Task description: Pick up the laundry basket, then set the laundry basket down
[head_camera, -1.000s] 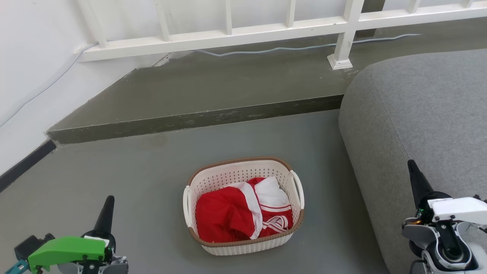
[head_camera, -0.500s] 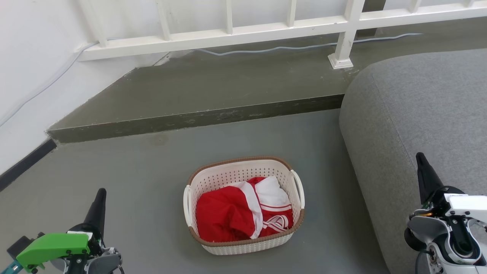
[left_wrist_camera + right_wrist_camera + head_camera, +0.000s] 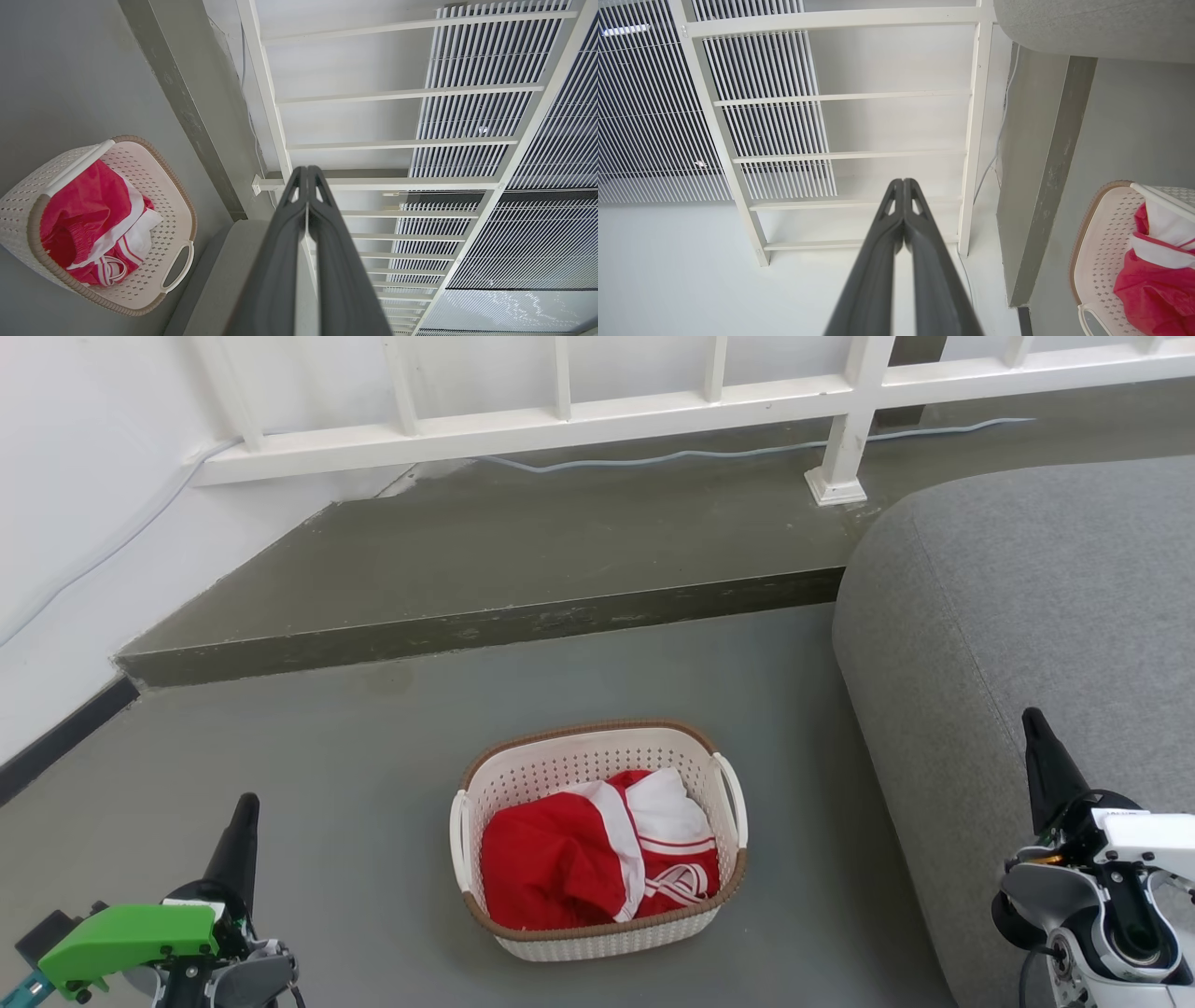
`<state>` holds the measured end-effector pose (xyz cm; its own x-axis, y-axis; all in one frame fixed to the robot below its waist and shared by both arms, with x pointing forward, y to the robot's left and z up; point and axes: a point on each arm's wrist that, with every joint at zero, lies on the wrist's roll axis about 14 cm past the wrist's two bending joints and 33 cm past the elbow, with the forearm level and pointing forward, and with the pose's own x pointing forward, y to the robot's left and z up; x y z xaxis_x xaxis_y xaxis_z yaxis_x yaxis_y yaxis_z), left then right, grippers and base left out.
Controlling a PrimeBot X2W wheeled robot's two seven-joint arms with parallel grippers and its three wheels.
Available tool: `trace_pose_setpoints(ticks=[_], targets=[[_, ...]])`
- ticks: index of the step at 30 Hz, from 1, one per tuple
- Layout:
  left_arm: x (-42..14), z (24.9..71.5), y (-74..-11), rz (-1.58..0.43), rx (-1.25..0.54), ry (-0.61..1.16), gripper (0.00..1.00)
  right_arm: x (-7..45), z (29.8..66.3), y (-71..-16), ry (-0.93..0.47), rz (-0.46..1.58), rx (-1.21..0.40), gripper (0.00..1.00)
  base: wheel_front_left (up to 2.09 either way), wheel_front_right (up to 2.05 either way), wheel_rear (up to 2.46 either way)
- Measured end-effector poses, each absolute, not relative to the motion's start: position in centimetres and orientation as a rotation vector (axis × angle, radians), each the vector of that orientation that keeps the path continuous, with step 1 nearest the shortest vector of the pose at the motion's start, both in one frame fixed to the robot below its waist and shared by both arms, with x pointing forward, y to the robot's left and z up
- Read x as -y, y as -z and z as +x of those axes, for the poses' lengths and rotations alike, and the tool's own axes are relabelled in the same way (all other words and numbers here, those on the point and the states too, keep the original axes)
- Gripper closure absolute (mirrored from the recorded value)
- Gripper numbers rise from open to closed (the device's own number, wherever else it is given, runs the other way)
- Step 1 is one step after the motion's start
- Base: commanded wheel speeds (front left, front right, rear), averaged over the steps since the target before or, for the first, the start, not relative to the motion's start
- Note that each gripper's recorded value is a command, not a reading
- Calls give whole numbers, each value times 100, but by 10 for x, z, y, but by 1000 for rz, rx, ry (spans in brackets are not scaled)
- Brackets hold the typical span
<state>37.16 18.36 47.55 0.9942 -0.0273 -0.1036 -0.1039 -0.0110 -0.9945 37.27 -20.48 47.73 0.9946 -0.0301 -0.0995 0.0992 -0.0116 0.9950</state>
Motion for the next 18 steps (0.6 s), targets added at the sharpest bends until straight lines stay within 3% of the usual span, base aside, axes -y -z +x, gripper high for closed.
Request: trace_pose_setpoints(ticks=[18], targets=[[-184,372,-474,-1582,-107,-62,100,205,374,-478,101,1580,-54,100,0,0,0]])
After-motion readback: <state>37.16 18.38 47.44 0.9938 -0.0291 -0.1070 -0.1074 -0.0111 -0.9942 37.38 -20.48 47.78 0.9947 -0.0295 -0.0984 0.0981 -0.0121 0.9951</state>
